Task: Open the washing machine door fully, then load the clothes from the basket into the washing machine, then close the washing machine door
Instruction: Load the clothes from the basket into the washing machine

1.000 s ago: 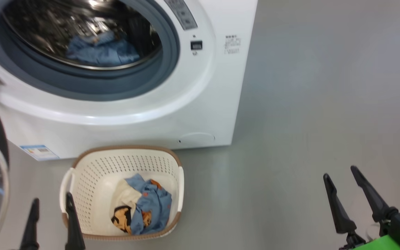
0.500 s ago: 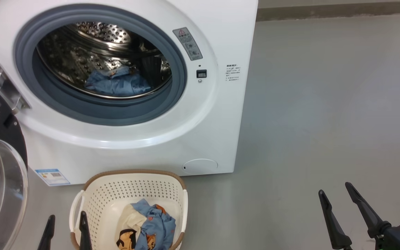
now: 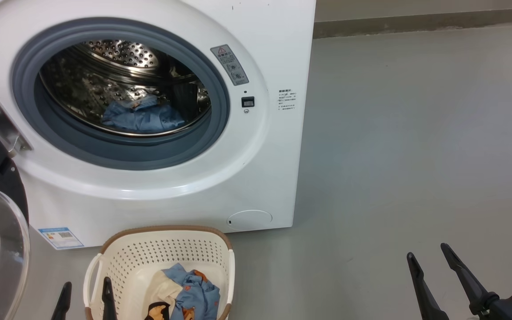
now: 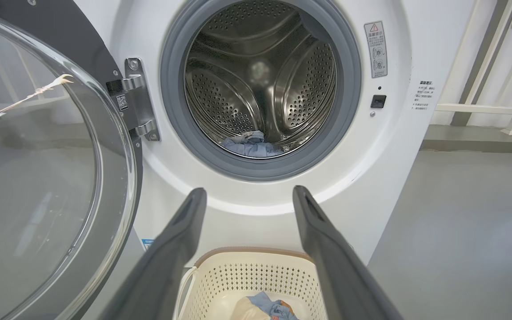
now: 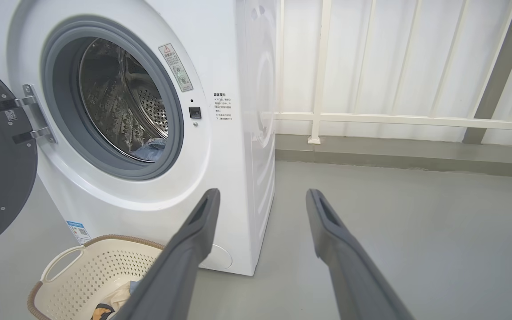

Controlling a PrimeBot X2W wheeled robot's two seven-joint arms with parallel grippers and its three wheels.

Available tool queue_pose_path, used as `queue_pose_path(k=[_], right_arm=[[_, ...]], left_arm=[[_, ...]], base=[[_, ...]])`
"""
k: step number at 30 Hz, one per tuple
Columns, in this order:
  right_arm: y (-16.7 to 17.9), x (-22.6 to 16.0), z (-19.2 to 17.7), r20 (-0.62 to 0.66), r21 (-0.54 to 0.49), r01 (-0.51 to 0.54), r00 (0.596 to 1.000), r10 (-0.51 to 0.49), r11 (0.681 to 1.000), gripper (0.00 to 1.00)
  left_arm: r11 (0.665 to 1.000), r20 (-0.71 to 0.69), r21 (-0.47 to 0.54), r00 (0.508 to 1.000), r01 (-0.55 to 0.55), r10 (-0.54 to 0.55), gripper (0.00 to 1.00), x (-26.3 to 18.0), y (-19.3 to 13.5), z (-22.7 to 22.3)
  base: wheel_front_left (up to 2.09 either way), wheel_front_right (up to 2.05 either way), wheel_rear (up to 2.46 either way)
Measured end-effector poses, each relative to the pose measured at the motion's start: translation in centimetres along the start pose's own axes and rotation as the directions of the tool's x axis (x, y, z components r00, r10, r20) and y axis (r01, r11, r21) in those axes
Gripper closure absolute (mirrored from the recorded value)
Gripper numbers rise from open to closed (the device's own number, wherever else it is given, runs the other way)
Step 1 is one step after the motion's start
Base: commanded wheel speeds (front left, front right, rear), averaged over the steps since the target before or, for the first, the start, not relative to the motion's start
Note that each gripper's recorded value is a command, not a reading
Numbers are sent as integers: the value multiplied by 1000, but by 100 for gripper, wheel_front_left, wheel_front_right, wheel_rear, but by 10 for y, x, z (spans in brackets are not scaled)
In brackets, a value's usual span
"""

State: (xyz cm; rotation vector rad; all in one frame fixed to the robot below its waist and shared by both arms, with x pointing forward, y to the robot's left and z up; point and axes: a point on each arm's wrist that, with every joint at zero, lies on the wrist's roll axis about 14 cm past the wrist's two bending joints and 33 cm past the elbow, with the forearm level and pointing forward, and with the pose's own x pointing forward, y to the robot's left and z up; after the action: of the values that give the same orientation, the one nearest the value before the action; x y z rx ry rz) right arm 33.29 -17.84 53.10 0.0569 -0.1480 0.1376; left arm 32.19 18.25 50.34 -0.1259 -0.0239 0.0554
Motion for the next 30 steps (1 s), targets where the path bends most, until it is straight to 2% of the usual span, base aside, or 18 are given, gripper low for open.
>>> queue_pose_path(k=[22, 30], right_arm=[[7, 5, -1, 1, 7, -20, 1000, 20, 1000, 0], [8, 9, -8, -22, 4, -34, 999, 34, 999, 0]], left_arm=[[1000, -28, 3, 1000, 7, -7, 0, -7, 0, -10], [999, -174, -9, 983, 52, -53, 0, -1, -11, -47]], base=[[0, 0, 0], [0, 0, 0]])
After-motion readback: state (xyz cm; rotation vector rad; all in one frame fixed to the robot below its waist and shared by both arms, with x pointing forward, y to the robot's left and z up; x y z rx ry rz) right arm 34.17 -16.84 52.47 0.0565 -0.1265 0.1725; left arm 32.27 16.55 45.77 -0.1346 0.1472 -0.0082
